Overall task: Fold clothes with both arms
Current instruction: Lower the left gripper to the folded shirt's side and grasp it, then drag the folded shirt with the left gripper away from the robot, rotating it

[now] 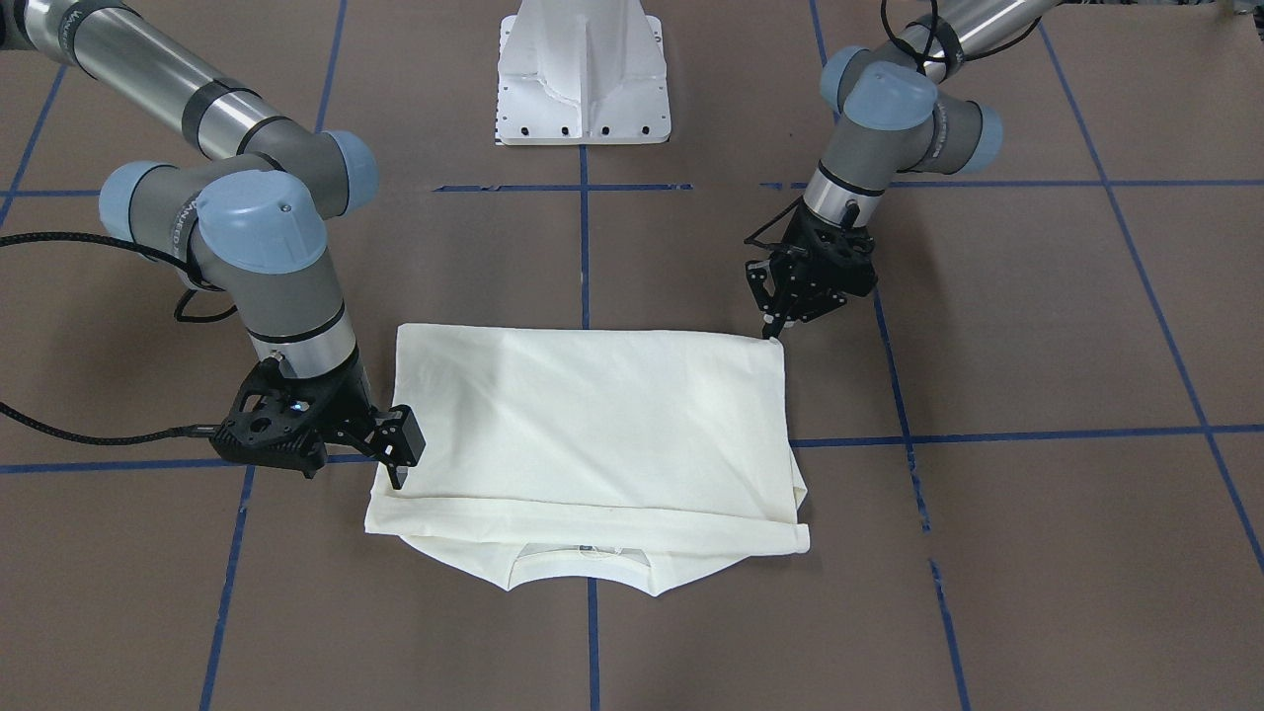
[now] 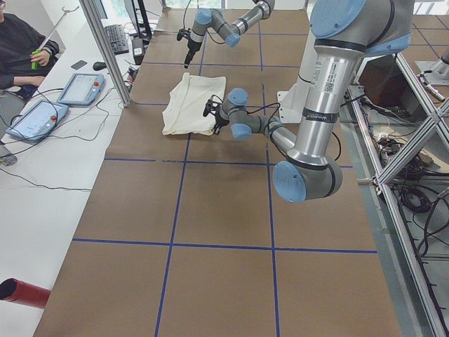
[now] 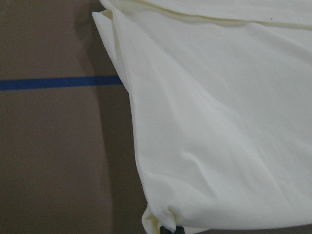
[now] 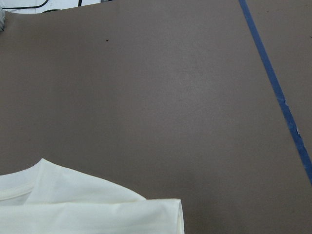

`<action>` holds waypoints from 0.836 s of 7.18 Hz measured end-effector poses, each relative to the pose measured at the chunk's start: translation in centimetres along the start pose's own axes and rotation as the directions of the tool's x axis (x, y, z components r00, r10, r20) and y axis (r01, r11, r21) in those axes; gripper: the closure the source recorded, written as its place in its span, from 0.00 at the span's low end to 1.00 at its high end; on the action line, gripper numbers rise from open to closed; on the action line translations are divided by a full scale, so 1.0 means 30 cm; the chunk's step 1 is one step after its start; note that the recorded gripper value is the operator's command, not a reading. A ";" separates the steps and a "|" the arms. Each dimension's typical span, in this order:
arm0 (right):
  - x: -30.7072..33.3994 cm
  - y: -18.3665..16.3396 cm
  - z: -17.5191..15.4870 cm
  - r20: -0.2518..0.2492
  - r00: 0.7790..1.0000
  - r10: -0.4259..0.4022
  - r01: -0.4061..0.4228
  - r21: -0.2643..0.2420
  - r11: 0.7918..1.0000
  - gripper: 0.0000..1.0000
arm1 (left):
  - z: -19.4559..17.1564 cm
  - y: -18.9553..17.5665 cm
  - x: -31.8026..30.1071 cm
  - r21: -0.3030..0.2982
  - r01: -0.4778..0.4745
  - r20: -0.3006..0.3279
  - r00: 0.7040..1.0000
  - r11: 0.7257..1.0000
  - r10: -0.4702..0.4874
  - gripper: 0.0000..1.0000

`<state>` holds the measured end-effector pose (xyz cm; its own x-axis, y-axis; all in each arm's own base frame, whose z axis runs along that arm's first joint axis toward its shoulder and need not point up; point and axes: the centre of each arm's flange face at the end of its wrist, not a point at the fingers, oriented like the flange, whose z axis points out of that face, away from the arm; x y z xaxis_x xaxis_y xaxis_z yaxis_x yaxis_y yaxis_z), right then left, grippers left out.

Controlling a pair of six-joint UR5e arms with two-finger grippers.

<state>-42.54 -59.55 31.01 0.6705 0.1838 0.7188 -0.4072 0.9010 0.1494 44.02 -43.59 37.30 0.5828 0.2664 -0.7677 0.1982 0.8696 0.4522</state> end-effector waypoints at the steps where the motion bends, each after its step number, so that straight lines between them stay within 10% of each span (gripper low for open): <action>1: 0.001 0.000 0.002 -0.001 1.000 0.000 0.000 0.000 1.000 0.00 | -0.006 -0.084 -0.139 0.026 -0.084 0.063 0.995 0.996 0.083 1.00; 6: 0.016 0.002 0.006 -0.006 1.000 0.002 -0.002 -0.001 1.000 0.00 | 0.292 -0.651 -0.523 0.064 -0.189 0.307 0.938 0.980 0.161 1.00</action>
<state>-42.34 -59.50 31.50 0.6734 0.1875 0.7151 -0.4076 0.9012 0.1475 37.90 -68.38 44.50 0.8203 0.2620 -0.5084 0.1348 0.7753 0.6170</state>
